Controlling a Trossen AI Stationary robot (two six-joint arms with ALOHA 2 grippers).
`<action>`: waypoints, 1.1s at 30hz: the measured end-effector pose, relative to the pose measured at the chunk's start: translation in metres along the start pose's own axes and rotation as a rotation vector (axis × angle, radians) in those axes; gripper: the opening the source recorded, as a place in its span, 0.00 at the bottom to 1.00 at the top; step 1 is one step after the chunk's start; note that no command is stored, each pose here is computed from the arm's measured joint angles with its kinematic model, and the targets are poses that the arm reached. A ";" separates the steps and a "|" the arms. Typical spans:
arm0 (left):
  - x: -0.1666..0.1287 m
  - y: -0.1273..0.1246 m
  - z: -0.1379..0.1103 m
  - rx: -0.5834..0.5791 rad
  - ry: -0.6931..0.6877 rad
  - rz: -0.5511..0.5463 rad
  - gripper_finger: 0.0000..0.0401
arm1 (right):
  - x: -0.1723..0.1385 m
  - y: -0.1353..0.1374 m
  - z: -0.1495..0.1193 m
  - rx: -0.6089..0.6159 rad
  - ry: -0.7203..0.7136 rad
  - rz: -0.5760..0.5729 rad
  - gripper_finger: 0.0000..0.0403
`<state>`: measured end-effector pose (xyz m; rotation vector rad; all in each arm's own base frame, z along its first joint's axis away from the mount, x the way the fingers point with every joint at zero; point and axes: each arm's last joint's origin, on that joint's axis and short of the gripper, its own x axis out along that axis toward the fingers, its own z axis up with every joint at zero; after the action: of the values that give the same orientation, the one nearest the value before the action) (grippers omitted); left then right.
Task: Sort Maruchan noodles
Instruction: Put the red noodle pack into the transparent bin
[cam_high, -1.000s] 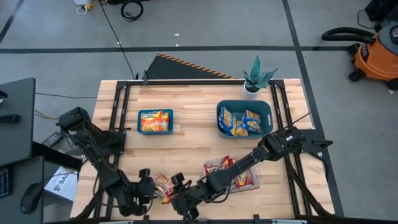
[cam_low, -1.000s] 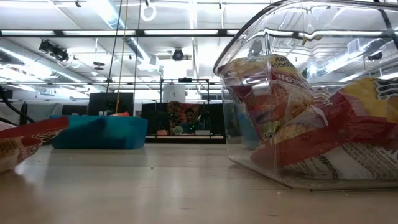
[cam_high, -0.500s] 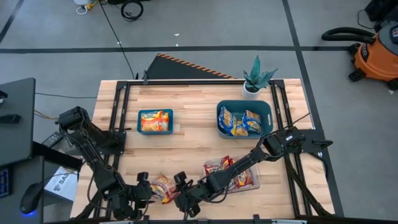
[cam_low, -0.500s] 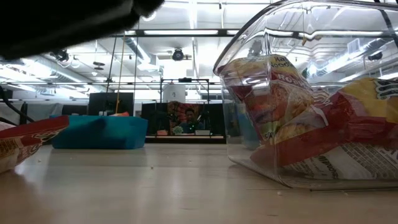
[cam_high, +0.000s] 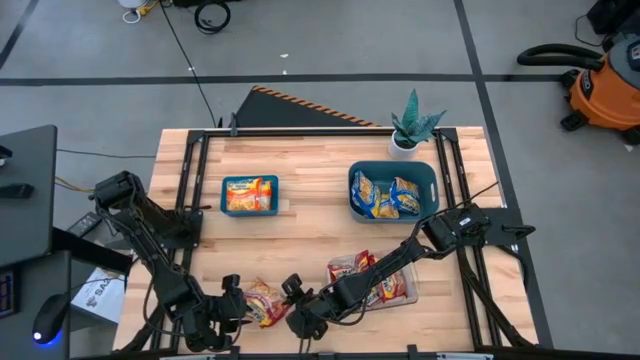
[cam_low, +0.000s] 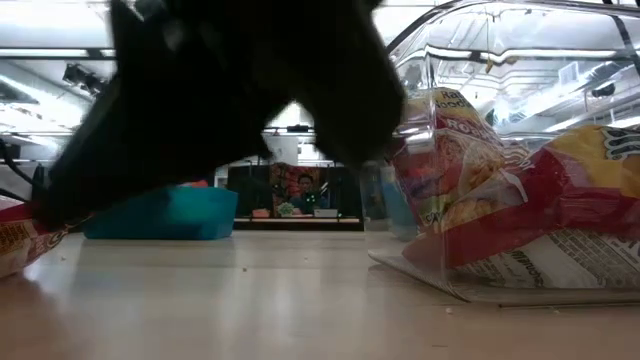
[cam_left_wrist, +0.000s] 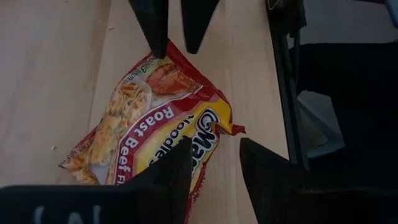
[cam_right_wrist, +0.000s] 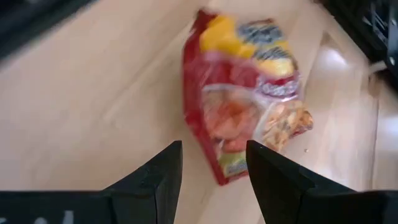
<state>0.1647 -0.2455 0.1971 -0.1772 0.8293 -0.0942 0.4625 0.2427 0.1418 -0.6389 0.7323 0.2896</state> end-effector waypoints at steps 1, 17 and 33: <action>0.000 0.000 0.000 0.000 0.000 0.000 0.35 | 0.001 0.001 -0.003 -0.038 0.006 -0.004 0.46; 0.000 0.000 0.000 0.001 0.001 0.000 0.35 | 0.006 0.006 -0.009 -0.255 0.013 -0.049 0.32; 0.000 0.000 0.000 0.000 0.002 -0.001 0.35 | 0.004 0.007 -0.006 -0.254 0.004 -0.074 0.03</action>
<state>0.1644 -0.2457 0.1970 -0.1771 0.8307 -0.0954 0.4591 0.2446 0.1319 -0.9054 0.6791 0.3160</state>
